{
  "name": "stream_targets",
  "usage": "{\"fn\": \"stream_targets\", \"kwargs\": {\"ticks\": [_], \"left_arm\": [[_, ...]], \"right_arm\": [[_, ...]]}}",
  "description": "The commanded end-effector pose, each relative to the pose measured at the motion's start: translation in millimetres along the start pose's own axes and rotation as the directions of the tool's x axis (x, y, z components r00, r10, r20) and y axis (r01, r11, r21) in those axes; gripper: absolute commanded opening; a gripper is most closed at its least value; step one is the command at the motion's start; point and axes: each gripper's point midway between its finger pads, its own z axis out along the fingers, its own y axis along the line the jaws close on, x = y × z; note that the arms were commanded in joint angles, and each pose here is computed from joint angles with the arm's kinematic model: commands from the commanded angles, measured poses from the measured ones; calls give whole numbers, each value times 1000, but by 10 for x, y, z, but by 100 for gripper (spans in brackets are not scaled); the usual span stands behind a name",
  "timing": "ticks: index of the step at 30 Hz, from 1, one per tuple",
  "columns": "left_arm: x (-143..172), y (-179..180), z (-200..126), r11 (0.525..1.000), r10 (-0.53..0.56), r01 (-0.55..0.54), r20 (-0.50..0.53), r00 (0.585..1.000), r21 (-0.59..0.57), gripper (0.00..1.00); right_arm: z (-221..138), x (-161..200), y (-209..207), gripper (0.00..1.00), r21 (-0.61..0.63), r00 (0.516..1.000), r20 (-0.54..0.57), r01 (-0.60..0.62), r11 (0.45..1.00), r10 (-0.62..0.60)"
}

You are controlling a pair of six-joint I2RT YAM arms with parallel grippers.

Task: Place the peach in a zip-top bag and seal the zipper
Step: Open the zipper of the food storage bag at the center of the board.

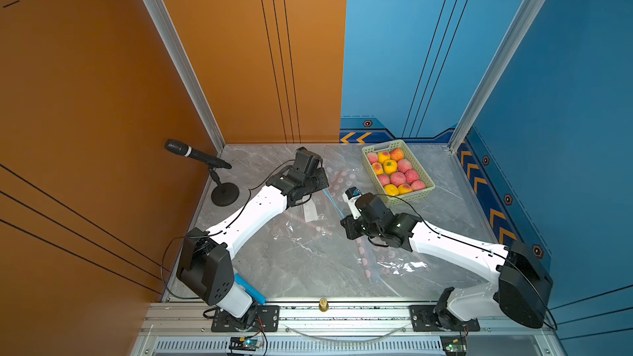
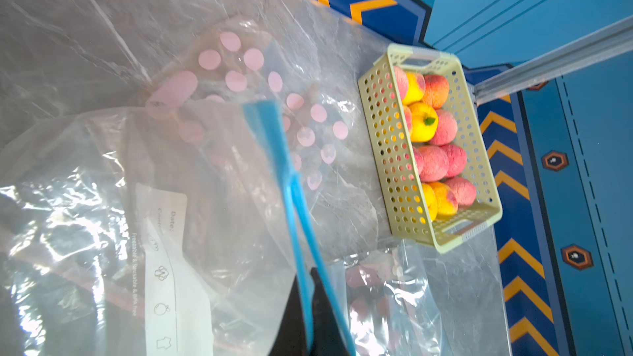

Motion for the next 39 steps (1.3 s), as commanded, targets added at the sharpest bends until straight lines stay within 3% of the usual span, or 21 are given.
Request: {"fn": "stream_targets", "kwargs": {"ticks": [1, 3, 6, 7, 11, 16, 21, 32, 39], "left_arm": [[-501, -2, -199, 1000, -11, 12, 196, 981, -5, 0], [-449, -27, -176, 1000, 0, 0, 185, 983, -3, 0], [-313, -45, -93, 1000, 12, -12, 143, 990, 3, 0], [-265, -45, -57, 1000, 16, -16, 127, 992, 4, 0], [-105, -9, 47, 1000, 22, -22, 78, 997, -1, 0], [-23, -43, 66, 999, 44, -45, 49, 998, 14, 0], [72, -206, 72, 994, 83, -83, 16, 996, 63, 0], [504, -527, 85, 970, 163, -140, -107, 981, 198, 0], [561, -554, 73, 969, 160, -133, -117, 980, 208, 0]], "right_arm": [[-42, 491, -163, 15, 54, 984, -180, -2, 999, 12], [-40, 415, -134, 24, 44, 987, -159, -10, 999, 17], [-85, 183, -84, 59, 32, 995, -99, -22, 999, 25], [-121, 93, -57, 67, 21, 997, -78, -23, 1000, 25], [-345, -223, 34, 77, -44, 999, 10, -39, 998, 40], [-659, -526, -103, 75, -63, 987, 107, -116, 991, 123], [-774, -746, -255, 63, -80, 960, 149, -228, 970, 238], [-584, -989, -216, 63, -60, 944, 154, -284, 957, 290], [-419, -949, -85, 61, -25, 961, 114, -252, 967, 253]]}}
